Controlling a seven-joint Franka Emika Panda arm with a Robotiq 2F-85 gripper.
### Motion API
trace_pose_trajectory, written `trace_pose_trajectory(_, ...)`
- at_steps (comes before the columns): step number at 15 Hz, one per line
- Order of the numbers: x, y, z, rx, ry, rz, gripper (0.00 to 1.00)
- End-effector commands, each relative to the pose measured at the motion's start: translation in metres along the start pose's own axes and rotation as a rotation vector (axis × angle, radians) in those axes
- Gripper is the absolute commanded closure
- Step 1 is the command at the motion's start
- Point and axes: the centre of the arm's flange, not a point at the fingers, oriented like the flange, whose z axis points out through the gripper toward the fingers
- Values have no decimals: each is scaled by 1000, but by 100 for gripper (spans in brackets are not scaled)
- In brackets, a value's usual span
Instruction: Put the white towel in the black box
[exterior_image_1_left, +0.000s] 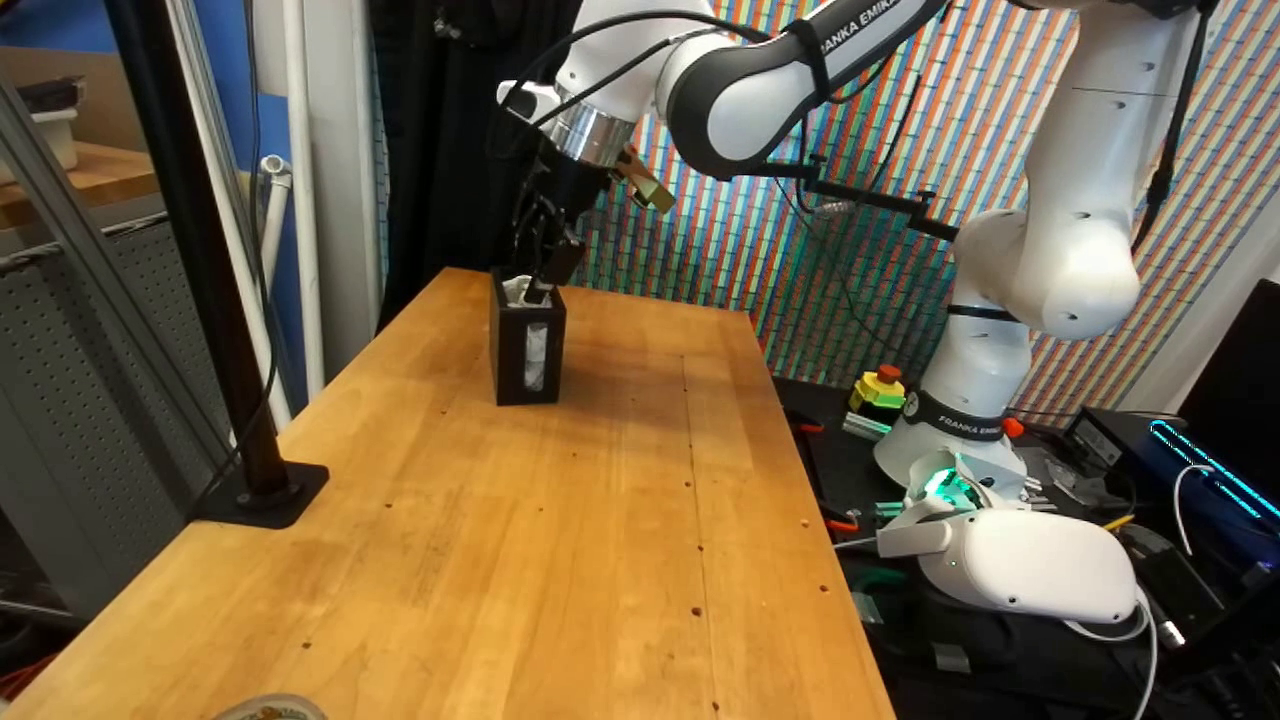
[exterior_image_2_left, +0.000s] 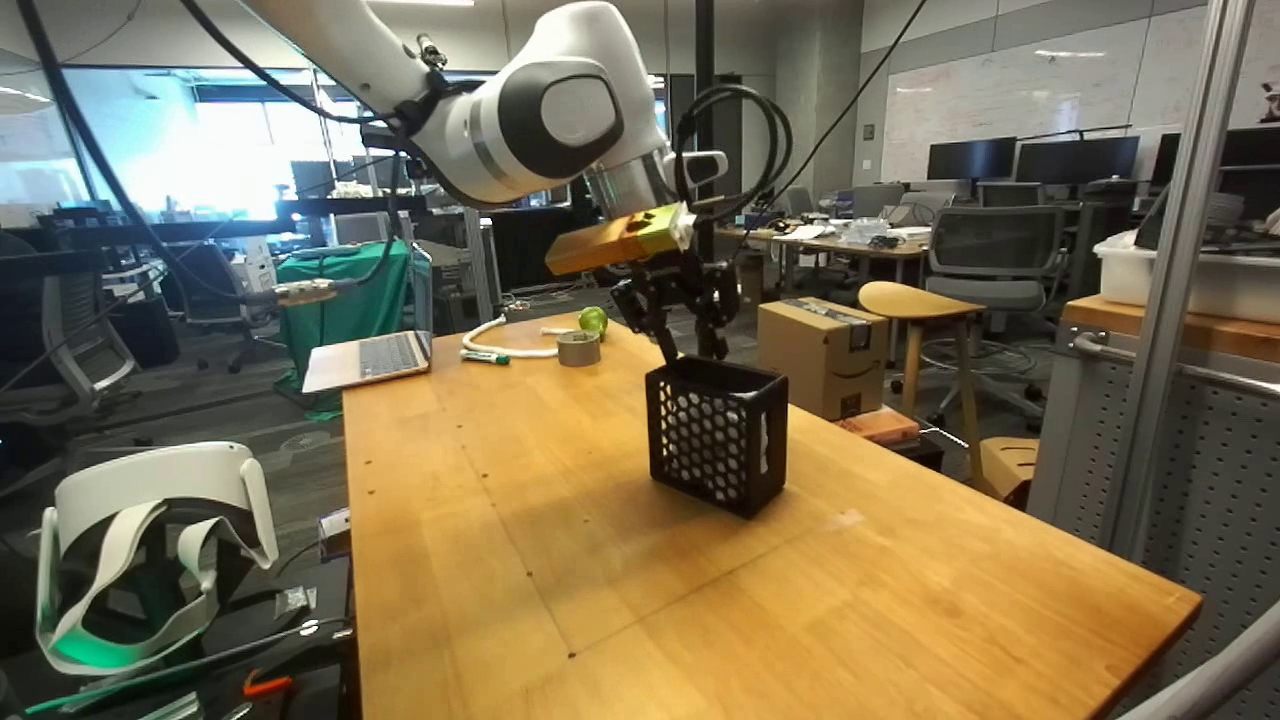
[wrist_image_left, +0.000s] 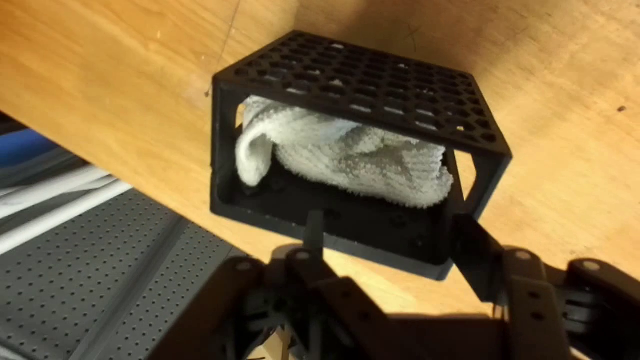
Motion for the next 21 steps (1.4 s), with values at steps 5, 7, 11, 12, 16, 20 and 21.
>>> trace_pose_trajectory(5, -19, -15, -72, -167, 199, -40, 0)
trace_pose_trajectory(7, -17, -21, -82, -164, 317, -54, 0)
trace_pose_trajectory(11, -7, -15, -68, -147, 221, -47, 0)
trace_pose_trajectory(12, -7, -15, -66, -145, 218, -47, 0)
trace_pose_trajectory(16, -7, -16, -65, -144, 216, -47, 0)
trace_pose_trajectory(20, -7, -16, -65, -144, 216, -47, 0)
trace_pose_trajectory(21, -7, -16, -65, -144, 216, -47, 0)
